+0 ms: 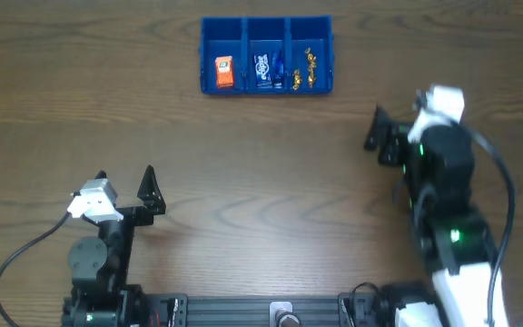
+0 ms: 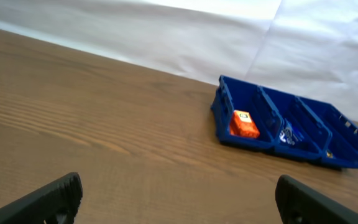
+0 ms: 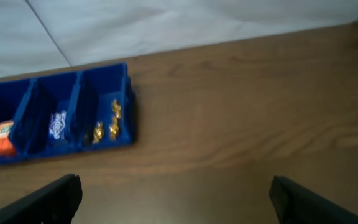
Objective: Sort Candies Into Trays
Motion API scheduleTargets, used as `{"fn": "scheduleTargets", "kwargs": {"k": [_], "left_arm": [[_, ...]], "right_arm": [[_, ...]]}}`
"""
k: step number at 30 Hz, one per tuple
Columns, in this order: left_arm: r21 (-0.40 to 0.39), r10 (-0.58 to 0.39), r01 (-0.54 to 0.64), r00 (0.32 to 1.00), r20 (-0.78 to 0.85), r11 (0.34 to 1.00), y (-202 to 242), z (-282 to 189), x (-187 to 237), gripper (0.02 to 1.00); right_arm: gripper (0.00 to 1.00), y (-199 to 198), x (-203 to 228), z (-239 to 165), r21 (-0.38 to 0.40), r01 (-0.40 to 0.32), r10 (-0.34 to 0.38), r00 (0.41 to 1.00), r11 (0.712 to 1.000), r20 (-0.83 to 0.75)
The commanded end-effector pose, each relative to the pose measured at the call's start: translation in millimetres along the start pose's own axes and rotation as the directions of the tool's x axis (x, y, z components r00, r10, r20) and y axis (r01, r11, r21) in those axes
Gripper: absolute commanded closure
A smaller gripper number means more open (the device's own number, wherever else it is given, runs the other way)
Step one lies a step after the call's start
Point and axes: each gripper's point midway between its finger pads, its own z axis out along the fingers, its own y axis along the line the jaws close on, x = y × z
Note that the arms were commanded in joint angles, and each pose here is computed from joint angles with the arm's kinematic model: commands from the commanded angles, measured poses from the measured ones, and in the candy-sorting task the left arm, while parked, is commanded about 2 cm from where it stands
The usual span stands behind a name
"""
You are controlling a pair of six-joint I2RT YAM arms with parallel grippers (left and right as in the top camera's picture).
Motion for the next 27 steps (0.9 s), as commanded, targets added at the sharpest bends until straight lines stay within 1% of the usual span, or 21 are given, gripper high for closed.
{"fn": "scheduleTargets", "kwargs": {"k": [1, 4, 8, 10, 12, 17, 21, 23, 24, 27], "left_arm": [[-0.004, 0.010, -0.010, 0.999, -0.038, 1.000, 4, 2, 16, 0.020], [-0.004, 0.010, -0.010, 0.999, -0.038, 1.000, 4, 2, 16, 0.020], [-0.004, 0.010, -0.010, 0.999, -0.038, 1.000, 4, 2, 16, 0.020], [-0.004, 0.010, -0.010, 0.999, -0.038, 1.000, 4, 2, 16, 0.020], [-0.004, 0.010, -0.010, 0.999, -0.038, 1.000, 4, 2, 16, 0.020], [-0.004, 0.010, -0.010, 0.999, -0.038, 1.000, 4, 2, 16, 0.020], [-0.004, 0.010, -0.010, 0.999, -0.038, 1.000, 4, 2, 16, 0.020], [-0.004, 0.010, -0.010, 0.999, -0.038, 1.000, 4, 2, 16, 0.020], [-0.004, 0.010, -0.010, 0.999, -0.038, 1.000, 4, 2, 16, 0.020], [-0.004, 0.010, -0.010, 0.999, -0.038, 1.000, 4, 2, 16, 0.020]], "right_arm": [[0.003, -14, 31, -21, -0.046, -0.027, 0.033, 0.990, 0.999, 0.140], [0.003, -18, 45, -27, -0.060, -0.037, 0.049, 0.975, 0.998, 0.216], [0.003, -13, 53, -32, -0.124, -0.030, 0.066, 0.952, 0.992, 0.299], [0.003, -15, 57, -33, -0.121, -0.023, 0.061, 0.946, 0.992, 0.319], [0.003, -16, 62, -34, -0.115, 0.000, 0.039, 0.941, 0.993, 0.335], [0.003, -19, 74, -32, -0.116, -0.004, 0.047, 0.927, 0.993, 0.373], [0.003, -29, 86, -19, -0.085, -0.018, 0.050, 0.920, 0.996, 0.390], [0.001, -34, 91, -16, -0.049, 0.025, -0.005, 0.928, 0.998, 0.372], [0.001, -34, 91, -17, -0.048, 0.031, -0.011, 0.927, 0.998, 0.375], [0.001, -33, 91, -17, -0.026, 0.086, -0.070, 0.923, 0.996, 0.378]]}}
